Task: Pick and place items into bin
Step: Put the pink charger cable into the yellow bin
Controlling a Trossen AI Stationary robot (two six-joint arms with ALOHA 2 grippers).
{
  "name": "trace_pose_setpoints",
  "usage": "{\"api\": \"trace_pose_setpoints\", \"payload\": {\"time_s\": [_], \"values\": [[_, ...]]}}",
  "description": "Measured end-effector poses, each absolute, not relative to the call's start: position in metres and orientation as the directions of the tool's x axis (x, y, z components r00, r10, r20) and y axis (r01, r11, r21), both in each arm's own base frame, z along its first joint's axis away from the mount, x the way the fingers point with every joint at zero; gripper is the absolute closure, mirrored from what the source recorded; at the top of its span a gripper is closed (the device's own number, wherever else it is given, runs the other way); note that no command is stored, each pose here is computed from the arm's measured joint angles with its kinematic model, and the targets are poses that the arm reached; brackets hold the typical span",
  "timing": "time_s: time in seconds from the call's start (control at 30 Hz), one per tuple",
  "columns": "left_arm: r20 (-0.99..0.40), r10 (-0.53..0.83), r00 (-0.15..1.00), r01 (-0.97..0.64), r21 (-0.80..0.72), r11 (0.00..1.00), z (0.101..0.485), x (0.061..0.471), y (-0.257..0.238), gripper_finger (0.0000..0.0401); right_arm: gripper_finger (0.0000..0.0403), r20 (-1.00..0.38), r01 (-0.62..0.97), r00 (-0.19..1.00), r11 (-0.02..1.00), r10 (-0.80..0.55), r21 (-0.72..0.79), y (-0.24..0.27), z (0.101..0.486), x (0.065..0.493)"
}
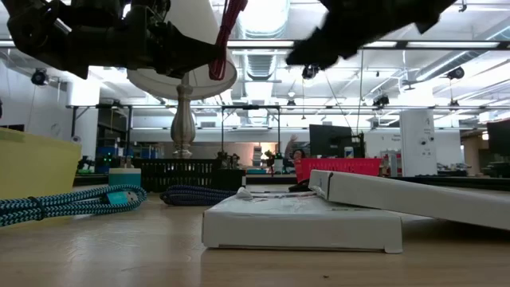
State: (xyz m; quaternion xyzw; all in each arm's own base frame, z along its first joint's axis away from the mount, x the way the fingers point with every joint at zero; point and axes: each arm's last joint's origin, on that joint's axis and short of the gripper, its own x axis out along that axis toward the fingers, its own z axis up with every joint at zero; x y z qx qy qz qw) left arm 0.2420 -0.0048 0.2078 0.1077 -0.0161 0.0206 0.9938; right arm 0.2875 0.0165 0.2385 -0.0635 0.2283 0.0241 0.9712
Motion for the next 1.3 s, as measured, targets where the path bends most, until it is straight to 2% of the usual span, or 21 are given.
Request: {"api": "trace_pose_setpoints", "payload": {"time_s": [0.23, 0.4, 0.67, 0.83, 1.07, 1.3], "values": [[0.034, 0.037, 0.999, -0.044, 0.206, 0.978, 0.208, 0.242, -0.005, 0.0370, 0.0300, -0.535, -0.081, 0.845, 0.992, 0.016, -0.099, 0.017, 0.229, 0.280], [-0.039, 0.037, 0.999, -0.033, 0.099, 0.995, 0.204, 0.241, -0.005, 0.0370, 0.0305, -0.553, -0.111, 0.833, 0.984, 0.014, -0.142, 0.017, 0.224, 0.281], [-0.272, 0.037, 0.962, -0.069, -0.110, 0.992, 0.214, 0.235, -0.005, 0.0370, 0.0305, -0.593, -0.115, 0.805, 0.979, -0.007, -0.168, 0.015, 0.219, 0.280], [-0.423, 0.033, 0.905, -0.095, -0.128, 0.987, 0.227, 0.227, -0.006, 0.0370, 0.0309, -0.600, -0.123, 0.800, 0.976, -0.009, -0.179, 0.015, 0.217, 0.279], [-0.641, 0.017, 0.768, -0.172, -0.180, 0.968, 0.240, 0.212, -0.009, 0.0370, 0.0314, -0.603, -0.129, 0.798, 0.974, -0.010, -0.187, 0.015, 0.215, 0.278], [-0.701, -0.029, 0.712, -0.213, -0.255, 0.943, 0.256, 0.210, -0.016, 0.0370, 0.0314, -0.615, -0.143, 0.788, 0.969, -0.011, -0.201, 0.014, 0.209, 0.275]]}}
